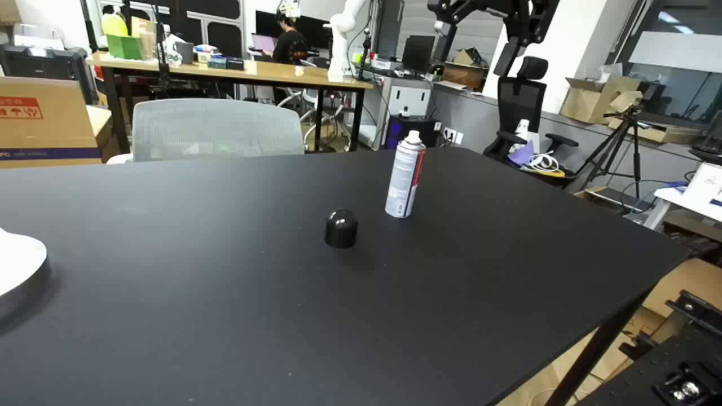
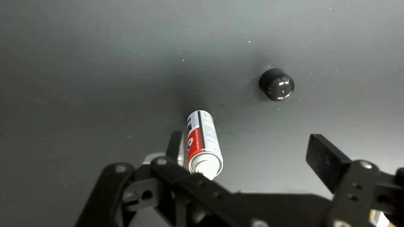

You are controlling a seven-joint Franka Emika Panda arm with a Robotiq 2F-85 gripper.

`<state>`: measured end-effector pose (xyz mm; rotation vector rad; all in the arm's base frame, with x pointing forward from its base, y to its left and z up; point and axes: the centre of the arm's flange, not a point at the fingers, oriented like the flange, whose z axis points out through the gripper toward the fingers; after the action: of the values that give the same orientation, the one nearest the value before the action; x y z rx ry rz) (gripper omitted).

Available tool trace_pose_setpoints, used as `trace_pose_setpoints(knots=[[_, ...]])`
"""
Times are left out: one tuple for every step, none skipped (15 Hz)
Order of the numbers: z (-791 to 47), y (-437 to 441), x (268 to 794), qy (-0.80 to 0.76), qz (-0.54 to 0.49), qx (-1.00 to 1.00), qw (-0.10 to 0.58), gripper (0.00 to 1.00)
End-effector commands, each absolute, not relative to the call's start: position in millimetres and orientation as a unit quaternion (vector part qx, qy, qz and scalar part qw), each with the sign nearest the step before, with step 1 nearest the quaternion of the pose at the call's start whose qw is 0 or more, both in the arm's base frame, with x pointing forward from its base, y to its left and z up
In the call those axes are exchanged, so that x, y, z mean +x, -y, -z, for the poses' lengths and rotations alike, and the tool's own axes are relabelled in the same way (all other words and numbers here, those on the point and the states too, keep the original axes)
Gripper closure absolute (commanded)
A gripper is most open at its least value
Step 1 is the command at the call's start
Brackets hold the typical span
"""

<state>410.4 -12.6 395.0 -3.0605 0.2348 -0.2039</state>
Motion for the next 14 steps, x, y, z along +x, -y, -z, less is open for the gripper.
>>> trace_pose_setpoints(knots=[[-395.0, 12.6, 410.4, -0.076, 0.066, -0.994, 0.033, 0.00], [-395.0, 12.6, 410.4, -0.076, 0.066, -0.994, 0.033, 0.00], [-395.0, 12.6, 410.4, -0.076, 0.066, -0.994, 0.033, 0.00], [-395.0, 12.6, 410.4, -0.076, 0.066, -0.994, 0.033, 0.00], [-395.0, 12.6, 410.4, -0.076, 0.066, -0.994, 0.033, 0.00], [-395.0, 12.6, 410.4, -0.076, 0.066, -0.994, 0.033, 0.00], [-395.0, 12.6, 410.4, -0.076, 0.066, -0.994, 0.033, 0.00], [-395.0, 12.6, 410.4, -0.076, 0.066, -0.994, 0.033, 0.00], [-395.0, 12.6, 410.4, -0.076, 0.066, -0.994, 0.033, 0.00], [-395.0, 12.6, 410.4, -0.076, 0.066, -0.994, 0.033, 0.00], [-395.0, 12.6, 410.4, -0.076, 0.066, -0.994, 0.033, 0.00], [-389.9, 8.0, 416.6, -0.076, 0.064, -0.995, 0.026, 0.00], [-385.1, 3.4, 421.6, -0.072, 0.059, -0.995, 0.021, 0.00], [-378.6, -2.8, 427.9, -0.067, 0.053, -0.996, 0.018, 0.00]])
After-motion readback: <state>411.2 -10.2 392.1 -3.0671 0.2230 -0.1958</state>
